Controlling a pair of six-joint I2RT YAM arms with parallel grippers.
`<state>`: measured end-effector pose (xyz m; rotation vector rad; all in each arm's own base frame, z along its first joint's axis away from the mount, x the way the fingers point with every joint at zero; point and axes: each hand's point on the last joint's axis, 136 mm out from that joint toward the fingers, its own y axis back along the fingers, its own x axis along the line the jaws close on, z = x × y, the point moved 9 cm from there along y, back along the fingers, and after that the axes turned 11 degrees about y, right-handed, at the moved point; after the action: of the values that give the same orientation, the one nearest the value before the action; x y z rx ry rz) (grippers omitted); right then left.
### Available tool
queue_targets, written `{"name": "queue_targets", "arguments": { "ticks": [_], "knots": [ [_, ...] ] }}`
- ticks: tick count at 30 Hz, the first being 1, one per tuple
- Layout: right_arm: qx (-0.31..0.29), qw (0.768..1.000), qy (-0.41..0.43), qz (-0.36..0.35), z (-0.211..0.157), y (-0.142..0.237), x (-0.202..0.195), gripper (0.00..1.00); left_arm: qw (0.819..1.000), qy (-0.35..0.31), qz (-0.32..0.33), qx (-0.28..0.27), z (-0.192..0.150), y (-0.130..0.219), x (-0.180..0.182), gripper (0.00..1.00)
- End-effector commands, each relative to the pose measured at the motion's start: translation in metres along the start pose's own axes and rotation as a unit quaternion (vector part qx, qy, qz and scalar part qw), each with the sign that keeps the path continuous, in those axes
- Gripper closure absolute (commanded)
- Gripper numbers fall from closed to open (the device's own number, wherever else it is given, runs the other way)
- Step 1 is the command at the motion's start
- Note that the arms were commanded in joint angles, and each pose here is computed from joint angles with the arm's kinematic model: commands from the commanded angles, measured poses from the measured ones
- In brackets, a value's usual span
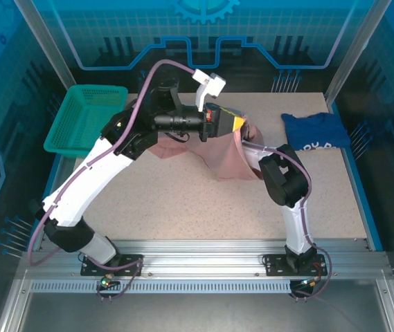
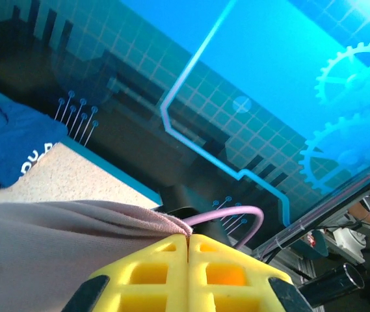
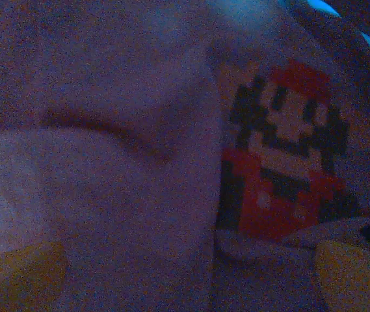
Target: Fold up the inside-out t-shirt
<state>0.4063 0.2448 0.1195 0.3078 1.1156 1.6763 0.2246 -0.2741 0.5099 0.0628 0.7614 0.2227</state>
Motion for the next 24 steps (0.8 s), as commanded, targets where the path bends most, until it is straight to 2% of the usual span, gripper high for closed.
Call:
{"name": "queue_targets", "arguments": {
  "ticks": [1, 6, 8, 9, 12, 15, 16, 18, 20, 24],
  "knots": [
    [0.022, 0.999, 0.023, 0.008, 0.005, -0.004, -0.001, 0.01, 0.997, -0.036, -0.057, -0.027, 0.013, 0.023, -0.037, 1.00],
    [0.063, 0.997, 0.035, 0.012, -0.010, -0.016, -0.003, 0.03, 0.997, -0.039, -0.037, -0.053, 0.022, 0.035, -0.035, 1.00],
    [0.074, 0.997, 0.032, 0.022, -0.018, -0.019, -0.002, 0.09, 0.997, -0.031, -0.014, -0.073, 0.027, 0.042, -0.027, 1.00],
    [0.079, 0.996, 0.031, 0.027, -0.022, -0.020, -0.002, 0.17, 0.996, -0.024, -0.001, -0.087, 0.029, 0.046, -0.021, 1.00],
    [0.083, 0.995, 0.029, 0.053, -0.030, -0.019, 0.001, 0.53, 0.992, -0.002, 0.039, -0.121, 0.034, 0.057, 0.001, 1.00],
    [0.078, 0.993, 0.029, 0.083, -0.031, -0.013, 0.003, 0.89, 0.981, 0.025, 0.107, -0.158, 0.038, 0.068, 0.034, 1.00],
    [0.072, 0.993, 0.030, 0.092, -0.029, -0.007, 0.003, 0.99, 0.975, 0.036, 0.137, -0.173, 0.039, 0.074, 0.049, 1.00],
    [0.054, 0.992, 0.033, 0.111, -0.025, 0.009, 0.001, 1.00, 0.956, 0.058, 0.204, -0.201, 0.041, 0.088, 0.081, 1.00],
    [0.030, 0.991, 0.037, 0.129, -0.021, 0.030, -0.003, 1.00, 0.929, 0.066, 0.281, -0.231, 0.042, 0.107, 0.111, 1.00],
    [-0.024, 0.984, 0.036, 0.173, -0.022, 0.074, -0.009, 1.00, 0.859, 0.094, 0.419, -0.280, 0.040, 0.154, 0.172, 1.00]
  ]
}}
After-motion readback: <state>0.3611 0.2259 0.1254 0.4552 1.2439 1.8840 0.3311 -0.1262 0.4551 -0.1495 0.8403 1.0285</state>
